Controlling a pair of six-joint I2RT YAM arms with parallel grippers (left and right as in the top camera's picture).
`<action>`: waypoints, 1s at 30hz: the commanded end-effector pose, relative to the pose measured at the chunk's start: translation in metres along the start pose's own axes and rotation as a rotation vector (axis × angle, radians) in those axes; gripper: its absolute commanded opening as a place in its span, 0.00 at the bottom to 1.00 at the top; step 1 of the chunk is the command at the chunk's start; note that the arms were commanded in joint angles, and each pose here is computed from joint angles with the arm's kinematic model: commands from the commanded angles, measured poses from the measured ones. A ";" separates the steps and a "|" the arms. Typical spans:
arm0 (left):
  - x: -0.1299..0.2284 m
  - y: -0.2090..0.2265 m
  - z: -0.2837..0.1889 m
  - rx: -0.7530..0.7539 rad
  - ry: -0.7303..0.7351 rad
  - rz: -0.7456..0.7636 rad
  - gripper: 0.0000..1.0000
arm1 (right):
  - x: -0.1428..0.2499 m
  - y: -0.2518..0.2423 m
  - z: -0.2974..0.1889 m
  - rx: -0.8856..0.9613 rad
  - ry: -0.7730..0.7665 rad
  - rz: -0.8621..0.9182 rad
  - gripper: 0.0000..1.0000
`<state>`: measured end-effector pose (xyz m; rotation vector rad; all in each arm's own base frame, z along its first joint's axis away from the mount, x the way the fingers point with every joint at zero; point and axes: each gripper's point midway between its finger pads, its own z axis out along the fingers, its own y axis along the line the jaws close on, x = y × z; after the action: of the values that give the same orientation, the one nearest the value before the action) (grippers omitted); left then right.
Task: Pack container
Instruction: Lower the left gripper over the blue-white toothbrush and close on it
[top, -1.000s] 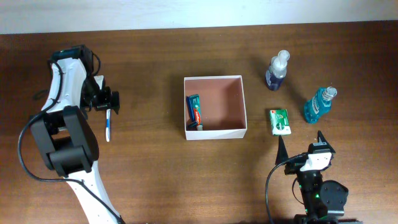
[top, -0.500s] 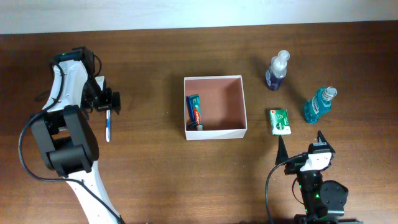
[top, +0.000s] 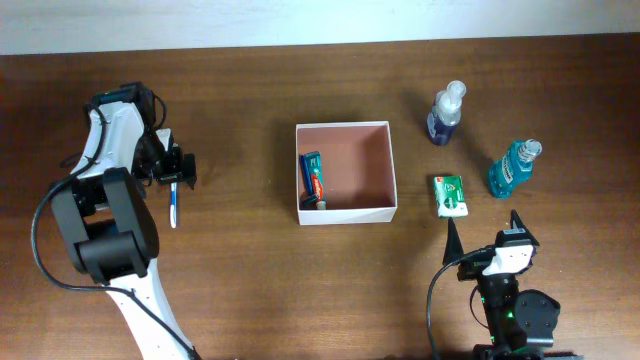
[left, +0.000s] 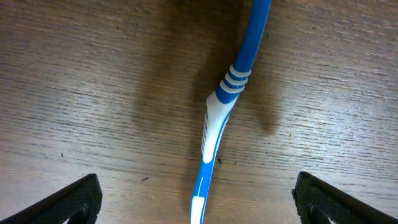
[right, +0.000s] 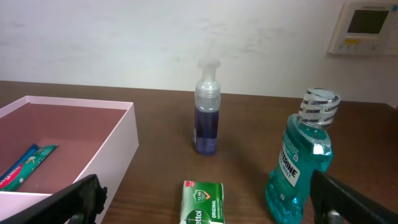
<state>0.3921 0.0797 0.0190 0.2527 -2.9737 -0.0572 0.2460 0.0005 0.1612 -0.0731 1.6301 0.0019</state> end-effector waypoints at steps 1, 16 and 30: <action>-0.003 0.000 -0.004 0.004 -0.026 0.006 0.99 | 0.002 -0.001 0.000 0.005 0.001 0.005 0.98; -0.010 -0.001 0.009 0.009 -0.058 0.003 0.98 | 0.002 -0.001 0.000 0.005 0.001 0.005 0.98; -0.015 -0.002 0.012 0.012 -0.078 0.002 0.98 | 0.002 -0.001 0.000 0.005 0.001 0.005 0.98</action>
<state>0.4048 0.0818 0.0012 0.2619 -3.0418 -0.0670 0.2460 0.0005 0.1612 -0.0734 1.6301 0.0016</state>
